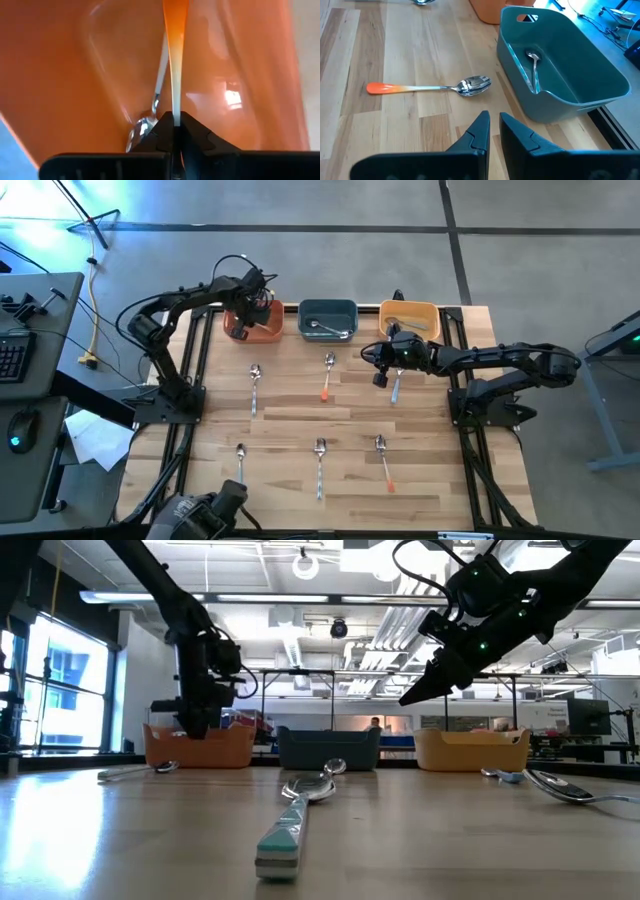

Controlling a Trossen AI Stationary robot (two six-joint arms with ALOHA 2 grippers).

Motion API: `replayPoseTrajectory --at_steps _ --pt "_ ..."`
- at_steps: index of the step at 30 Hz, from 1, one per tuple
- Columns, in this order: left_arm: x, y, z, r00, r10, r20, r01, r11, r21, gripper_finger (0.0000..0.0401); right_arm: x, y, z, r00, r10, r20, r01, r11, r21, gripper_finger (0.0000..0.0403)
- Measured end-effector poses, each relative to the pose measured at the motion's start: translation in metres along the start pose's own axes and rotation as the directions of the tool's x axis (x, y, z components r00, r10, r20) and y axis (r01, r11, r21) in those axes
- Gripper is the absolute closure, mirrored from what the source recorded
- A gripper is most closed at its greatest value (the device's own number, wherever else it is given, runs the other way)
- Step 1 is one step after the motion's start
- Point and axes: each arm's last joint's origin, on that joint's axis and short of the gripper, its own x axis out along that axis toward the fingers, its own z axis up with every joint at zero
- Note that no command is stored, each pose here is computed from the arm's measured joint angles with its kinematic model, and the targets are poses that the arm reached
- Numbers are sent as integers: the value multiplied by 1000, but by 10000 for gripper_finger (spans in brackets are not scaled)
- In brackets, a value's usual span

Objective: Sort silverware by color (type)
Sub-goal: Put the orange spoon into the orange bin, then put the blue spoon into the yellow bin

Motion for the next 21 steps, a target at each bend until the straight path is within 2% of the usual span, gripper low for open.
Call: replayPoseTrajectory --at_steps 6,13,21 --pt "0 1 2 1000 13 -1 -13 997 -75 357 0 0 0 1000 0 0 0 1000 0 377" --pt "-18 -1 7 997 72 11 -70 987 -146 322 0 0 0 1000 -4 4 4 1000 -1 377" --pt "-49 -9 15 987 160 35 -151 971 -186 322 0 -3 1 996 -91 -4 91 996 21 377"
